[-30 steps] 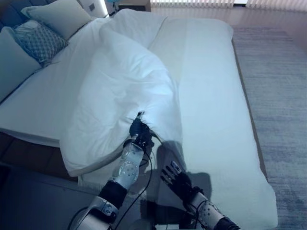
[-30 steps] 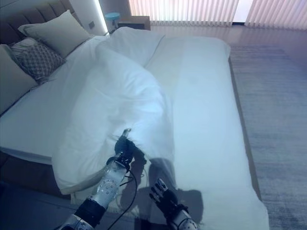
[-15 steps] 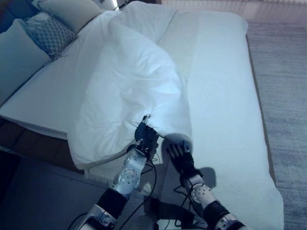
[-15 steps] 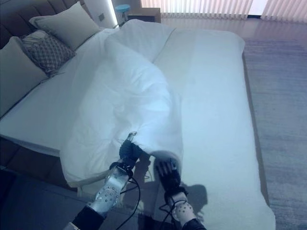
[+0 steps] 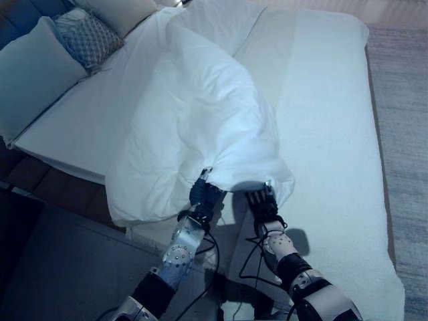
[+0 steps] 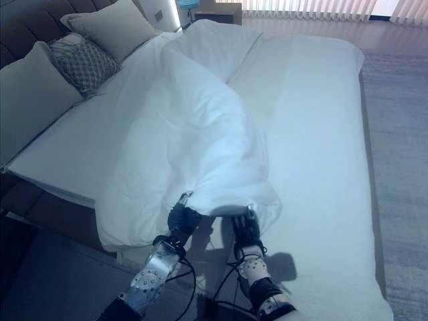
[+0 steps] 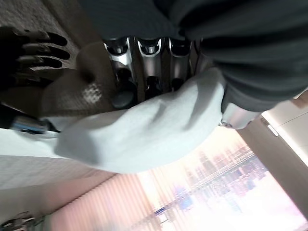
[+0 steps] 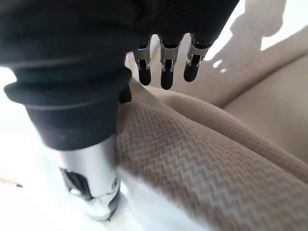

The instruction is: Make the bed

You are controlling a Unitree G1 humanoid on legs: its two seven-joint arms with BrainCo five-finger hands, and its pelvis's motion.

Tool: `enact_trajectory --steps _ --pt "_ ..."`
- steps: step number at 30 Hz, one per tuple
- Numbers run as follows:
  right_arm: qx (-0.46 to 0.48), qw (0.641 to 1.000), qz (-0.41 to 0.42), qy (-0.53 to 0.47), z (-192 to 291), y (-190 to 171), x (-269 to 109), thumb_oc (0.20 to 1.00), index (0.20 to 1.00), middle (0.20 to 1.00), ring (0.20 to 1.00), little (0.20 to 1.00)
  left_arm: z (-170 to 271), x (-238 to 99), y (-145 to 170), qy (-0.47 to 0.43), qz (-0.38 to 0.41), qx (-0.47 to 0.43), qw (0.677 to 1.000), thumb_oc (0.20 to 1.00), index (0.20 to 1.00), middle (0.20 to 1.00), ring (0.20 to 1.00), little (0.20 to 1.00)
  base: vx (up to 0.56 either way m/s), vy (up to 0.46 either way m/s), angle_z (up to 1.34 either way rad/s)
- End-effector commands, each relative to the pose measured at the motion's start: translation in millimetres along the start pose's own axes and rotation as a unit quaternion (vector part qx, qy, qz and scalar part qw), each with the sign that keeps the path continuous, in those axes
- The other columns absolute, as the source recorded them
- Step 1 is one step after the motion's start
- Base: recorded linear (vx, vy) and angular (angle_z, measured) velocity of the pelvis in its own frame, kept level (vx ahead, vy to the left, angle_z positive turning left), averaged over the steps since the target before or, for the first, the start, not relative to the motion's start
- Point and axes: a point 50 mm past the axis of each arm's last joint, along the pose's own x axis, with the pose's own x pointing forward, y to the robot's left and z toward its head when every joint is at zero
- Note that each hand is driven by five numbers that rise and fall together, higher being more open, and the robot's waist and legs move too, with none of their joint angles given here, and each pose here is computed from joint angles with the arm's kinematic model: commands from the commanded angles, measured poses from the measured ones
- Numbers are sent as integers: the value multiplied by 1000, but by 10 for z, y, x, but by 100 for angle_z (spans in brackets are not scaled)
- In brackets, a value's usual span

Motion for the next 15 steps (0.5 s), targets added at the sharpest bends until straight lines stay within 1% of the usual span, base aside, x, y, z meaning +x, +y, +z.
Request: enact_trajectory --steps 1,7,10,13,14,15 --pt "31 998 29 -54 220 299 89 1000 1000 1000 1000 1000 152 -79 -384 -43 -127 26 991 200 200 200 200 200 0 0 0" --pt "49 997 21 -59 211 231 82 1000 1000 1000 1000 1000 174 -77 -327 -49 -114 24 992 200 200 200 200 200 7 6 1" --pt "56 996 19 -67 215 236 79 1000 1000 1000 1000 1000 200 -87 -279 -56 -103 25 993 200 200 200 200 200 9 4 -1" --pt "65 994 23 -84 241 316 80 1000 1000 1000 1000 1000 249 -106 -150 -71 -70 44 994 200 200 200 200 200 22 9 -2" --pt "65 994 23 -84 240 316 79 1000 1000 1000 1000 1000 250 -106 -150 -71 -70 44 994 200 200 200 200 200 29 6 -3" --pt "61 994 23 -91 253 353 77 849 849 849 849 849 258 -130 -51 -75 -46 53 995 200 200 200 200 200 28 5 -4"
